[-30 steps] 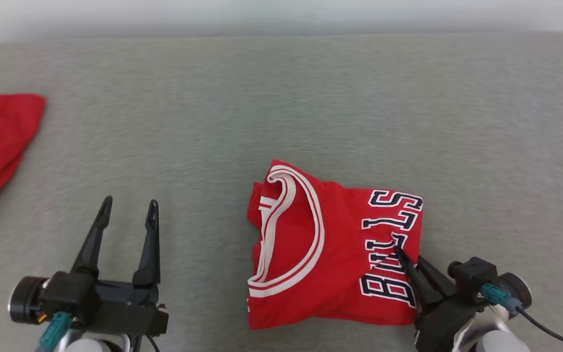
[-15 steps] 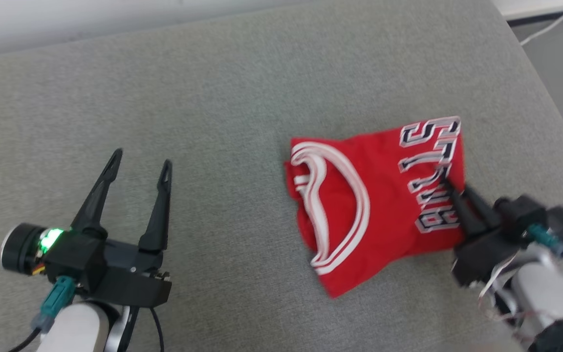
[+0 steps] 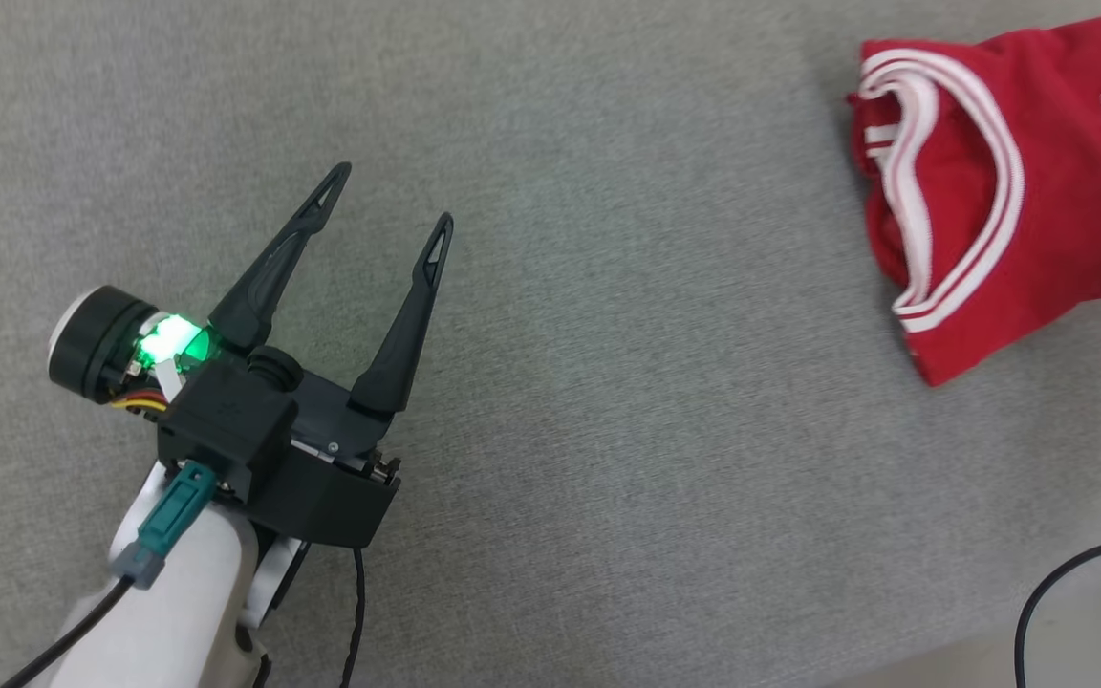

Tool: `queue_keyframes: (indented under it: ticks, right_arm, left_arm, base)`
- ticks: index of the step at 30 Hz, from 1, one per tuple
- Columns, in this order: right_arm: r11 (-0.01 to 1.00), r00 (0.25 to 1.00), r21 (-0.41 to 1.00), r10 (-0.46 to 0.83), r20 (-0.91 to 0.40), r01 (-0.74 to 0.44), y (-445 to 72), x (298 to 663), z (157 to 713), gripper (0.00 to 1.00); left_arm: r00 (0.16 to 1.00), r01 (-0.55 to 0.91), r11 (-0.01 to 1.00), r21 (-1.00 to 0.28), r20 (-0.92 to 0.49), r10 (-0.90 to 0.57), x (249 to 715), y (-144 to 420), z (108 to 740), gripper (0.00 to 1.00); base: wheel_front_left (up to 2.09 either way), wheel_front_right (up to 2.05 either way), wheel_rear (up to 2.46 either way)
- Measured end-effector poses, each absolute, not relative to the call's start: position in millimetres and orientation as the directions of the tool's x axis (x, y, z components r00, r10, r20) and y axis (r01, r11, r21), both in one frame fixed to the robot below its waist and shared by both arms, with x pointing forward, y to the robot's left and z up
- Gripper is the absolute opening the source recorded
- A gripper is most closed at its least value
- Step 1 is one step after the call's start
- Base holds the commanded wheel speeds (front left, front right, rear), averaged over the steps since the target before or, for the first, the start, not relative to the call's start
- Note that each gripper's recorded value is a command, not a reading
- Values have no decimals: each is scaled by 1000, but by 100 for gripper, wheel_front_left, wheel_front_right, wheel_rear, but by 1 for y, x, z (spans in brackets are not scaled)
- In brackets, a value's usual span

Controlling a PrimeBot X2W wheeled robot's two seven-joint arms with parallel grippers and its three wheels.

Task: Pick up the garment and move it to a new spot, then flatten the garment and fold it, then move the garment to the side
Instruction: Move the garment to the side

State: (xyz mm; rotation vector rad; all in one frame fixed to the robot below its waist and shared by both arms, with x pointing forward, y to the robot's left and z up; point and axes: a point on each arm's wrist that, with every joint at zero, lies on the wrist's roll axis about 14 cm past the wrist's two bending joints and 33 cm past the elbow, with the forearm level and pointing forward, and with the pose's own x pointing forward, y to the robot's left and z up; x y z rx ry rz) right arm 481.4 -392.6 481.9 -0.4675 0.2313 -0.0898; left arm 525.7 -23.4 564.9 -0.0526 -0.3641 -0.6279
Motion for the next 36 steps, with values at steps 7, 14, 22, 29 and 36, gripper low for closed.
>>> queue_keyframes:
  ticks: [7,14,22,29,36]
  right_arm:
    - [908,968,-393,-213,-136,145,-406,501,485,100]
    - [919,965,-341,-242,-100,195,-400,497,481,100]
    - [955,975,-199,-211,69,221,-362,487,517,100]
    - [994,988,-83,-57,143,69,-279,468,527,100]
    - [996,985,1,84,149,-85,-209,448,524,100]
  left_arm:
    - [761,578,814,56,322,-563,534,-20,548,100]
    - [776,556,829,58,320,-543,536,-12,548,100]
    - [827,488,872,27,306,-472,529,10,549,100]
    - [876,402,916,5,290,-385,513,39,552,100]
    - [915,318,948,-8,266,-304,494,71,552,100]
  base:
    - [0,0,0]
    - [0,0,0]
    - [0,0,0]
    - [0,0,0]
    - [0,0,0]
